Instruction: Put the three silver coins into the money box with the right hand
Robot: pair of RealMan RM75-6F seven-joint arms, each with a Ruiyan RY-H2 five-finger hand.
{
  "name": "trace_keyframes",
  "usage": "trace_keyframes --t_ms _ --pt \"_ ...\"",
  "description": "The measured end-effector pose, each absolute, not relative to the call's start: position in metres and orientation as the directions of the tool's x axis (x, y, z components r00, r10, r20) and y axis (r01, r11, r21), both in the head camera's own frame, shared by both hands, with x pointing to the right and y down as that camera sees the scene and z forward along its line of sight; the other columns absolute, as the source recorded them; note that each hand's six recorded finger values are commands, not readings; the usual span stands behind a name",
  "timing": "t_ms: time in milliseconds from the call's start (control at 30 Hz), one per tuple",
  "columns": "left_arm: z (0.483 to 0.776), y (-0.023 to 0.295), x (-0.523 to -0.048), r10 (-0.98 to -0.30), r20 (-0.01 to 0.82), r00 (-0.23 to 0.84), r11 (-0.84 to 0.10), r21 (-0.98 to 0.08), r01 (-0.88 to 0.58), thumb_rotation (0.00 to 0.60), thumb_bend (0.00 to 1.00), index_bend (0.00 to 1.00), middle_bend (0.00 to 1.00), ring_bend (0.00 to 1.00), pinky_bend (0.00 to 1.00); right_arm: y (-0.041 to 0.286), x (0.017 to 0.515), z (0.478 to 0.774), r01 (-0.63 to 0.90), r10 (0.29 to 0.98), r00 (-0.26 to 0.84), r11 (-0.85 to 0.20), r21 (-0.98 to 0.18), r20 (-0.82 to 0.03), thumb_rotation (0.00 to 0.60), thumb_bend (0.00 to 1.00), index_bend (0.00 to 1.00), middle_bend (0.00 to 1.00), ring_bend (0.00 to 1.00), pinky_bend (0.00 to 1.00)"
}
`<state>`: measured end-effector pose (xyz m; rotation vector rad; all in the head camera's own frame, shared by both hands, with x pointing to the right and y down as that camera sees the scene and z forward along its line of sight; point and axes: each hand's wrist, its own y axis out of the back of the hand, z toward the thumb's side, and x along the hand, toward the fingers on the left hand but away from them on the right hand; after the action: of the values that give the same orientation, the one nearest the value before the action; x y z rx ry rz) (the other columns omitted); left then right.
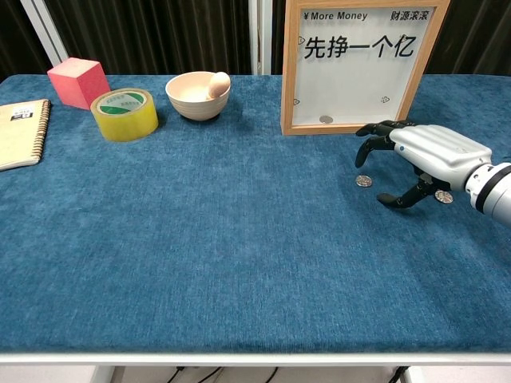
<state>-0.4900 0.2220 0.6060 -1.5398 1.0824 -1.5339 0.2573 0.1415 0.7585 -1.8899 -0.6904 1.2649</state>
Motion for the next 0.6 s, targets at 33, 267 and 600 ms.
trace_keyframes --t_ms 33,267,600 --pt "0.606 0.2221 -0.4902 -0.91 0.412 -0.05 -0.407 -0.91 -0.083 0.6 0.04 0.04 0.04 0.0 0.0 0.1415 0.2573 0.7586 0.03 0.767 0.366 -0.576 -0.817 -0.527 0.6 0.22 0.38 0.08 0.0 0.0" --pt "0.6065 0.2217 -0.4901 -0.91 0.412 -0.049 -0.408 -0.909 -0.084 0.6 0.04 0.04 0.04 0.0 0.0 0.1412 0.2584 0.7601 0.028 0.767 0.36 -0.578 -0.815 -0.531 0.6 0.23 0.38 0.08 0.0 0.0" --pt "0.6066 0.2207 -0.4892 -0.909 0.414 -0.047 -0.409 -0.909 -0.082 0.6 0.04 0.04 0.04 0.0 0.0 0.1408 0.2584 0.7608 0.027 0.768 0.356 -0.578 -0.816 -0.533 0.6 0.28 0.4 0.08 0.0 0.0"
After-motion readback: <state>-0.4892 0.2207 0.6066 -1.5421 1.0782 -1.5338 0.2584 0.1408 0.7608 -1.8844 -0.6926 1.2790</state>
